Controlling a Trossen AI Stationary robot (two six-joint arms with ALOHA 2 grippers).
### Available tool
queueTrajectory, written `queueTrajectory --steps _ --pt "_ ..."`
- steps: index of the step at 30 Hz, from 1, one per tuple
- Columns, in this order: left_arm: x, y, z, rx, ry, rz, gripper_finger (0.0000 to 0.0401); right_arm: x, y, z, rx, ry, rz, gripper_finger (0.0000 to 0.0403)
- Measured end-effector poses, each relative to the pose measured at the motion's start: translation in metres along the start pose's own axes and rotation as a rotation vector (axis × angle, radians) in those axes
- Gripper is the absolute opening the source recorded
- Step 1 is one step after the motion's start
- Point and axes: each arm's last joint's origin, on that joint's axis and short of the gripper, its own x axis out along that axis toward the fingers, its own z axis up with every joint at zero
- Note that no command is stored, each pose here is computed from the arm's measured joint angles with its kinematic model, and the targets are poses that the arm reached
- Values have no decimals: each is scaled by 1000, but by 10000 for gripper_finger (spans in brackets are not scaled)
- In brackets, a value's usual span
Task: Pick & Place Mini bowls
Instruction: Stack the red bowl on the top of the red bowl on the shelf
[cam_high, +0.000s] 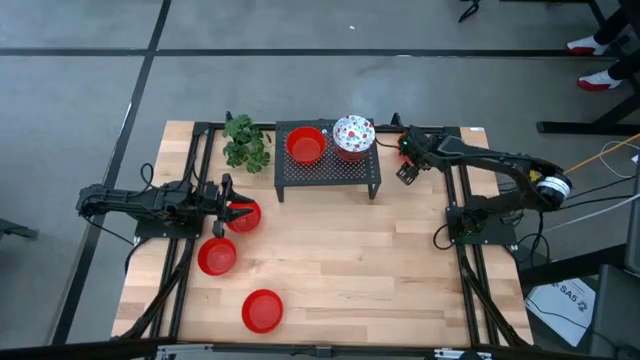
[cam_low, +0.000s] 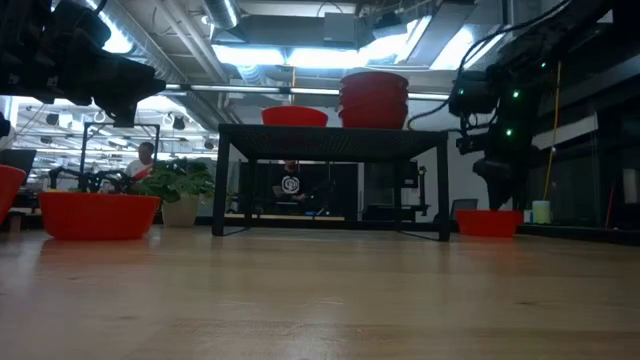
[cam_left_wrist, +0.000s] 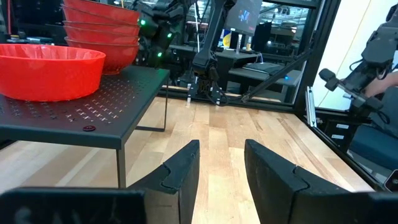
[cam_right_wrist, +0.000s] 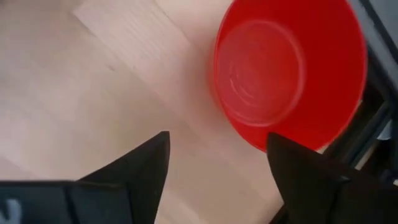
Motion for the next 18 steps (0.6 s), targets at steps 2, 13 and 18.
queueTrajectory --steps 2,13,18 --pt "0 0 0 0 0 0 123 6 2 2 15 14 -2 258" --pt "0 0 0 0 0 0 123 24 8 7 19 36 3 227" --pt "0 0 0 0 0 0 123 25 8 7 25 40 7 169"
